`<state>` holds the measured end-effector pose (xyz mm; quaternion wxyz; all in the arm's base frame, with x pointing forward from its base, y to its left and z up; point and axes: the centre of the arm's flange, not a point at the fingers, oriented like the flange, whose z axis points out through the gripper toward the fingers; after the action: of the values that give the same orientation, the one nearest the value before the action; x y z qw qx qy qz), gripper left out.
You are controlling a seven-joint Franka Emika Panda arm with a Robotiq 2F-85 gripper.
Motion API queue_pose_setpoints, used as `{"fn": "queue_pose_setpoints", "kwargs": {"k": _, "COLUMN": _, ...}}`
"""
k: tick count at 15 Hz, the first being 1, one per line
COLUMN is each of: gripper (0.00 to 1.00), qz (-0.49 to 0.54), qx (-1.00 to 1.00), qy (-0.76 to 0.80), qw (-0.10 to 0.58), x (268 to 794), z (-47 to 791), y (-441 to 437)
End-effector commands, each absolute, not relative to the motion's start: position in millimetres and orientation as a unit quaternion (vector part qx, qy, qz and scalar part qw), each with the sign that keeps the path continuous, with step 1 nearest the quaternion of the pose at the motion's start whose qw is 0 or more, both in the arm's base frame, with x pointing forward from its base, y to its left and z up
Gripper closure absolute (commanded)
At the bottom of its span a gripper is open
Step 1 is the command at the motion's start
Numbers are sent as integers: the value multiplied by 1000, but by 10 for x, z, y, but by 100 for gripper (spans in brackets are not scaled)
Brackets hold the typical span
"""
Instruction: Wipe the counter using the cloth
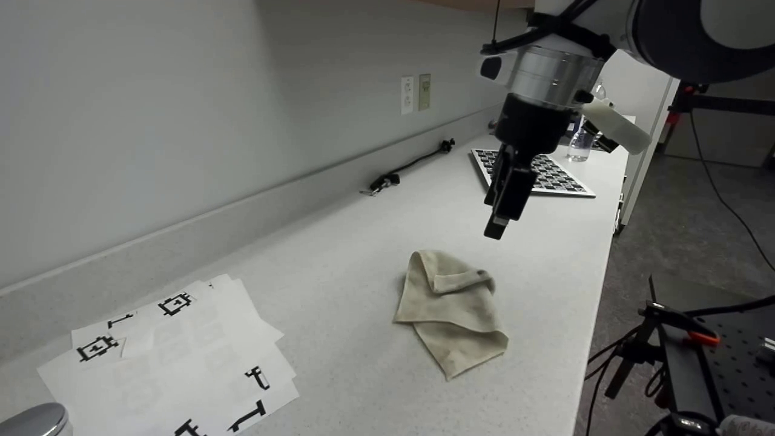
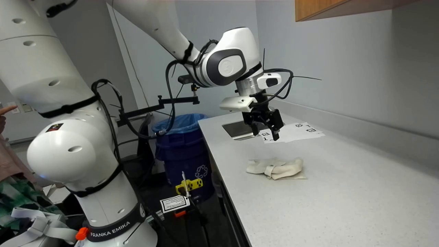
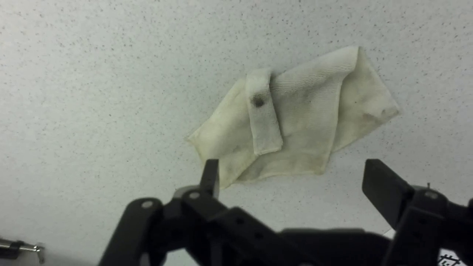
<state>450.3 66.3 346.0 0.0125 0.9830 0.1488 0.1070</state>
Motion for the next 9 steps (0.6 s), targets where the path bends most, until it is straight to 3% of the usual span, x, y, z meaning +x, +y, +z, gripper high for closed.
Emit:
{"fn": "queue_pose_setpoints", "kwargs": {"k": 1, "gripper": 0, "qz": 129, "qx": 980, "qy": 153, "qw": 19, "x": 4272, "z": 3507, "y": 668}}
{"fn": "queue_pose_setpoints", "kwargs": {"k": 2, "gripper": 0, "qz": 113, "qx": 982, "qy": 151, "qw": 13, "x": 4449, "z": 3445, "y": 669}}
{"fn": "queue_pose_setpoints", "kwargs": {"k": 9, "gripper": 0, "qz": 117, "qx": 982, "qy": 151, "qw": 14, "x": 4395, "z": 3445, "y": 665}}
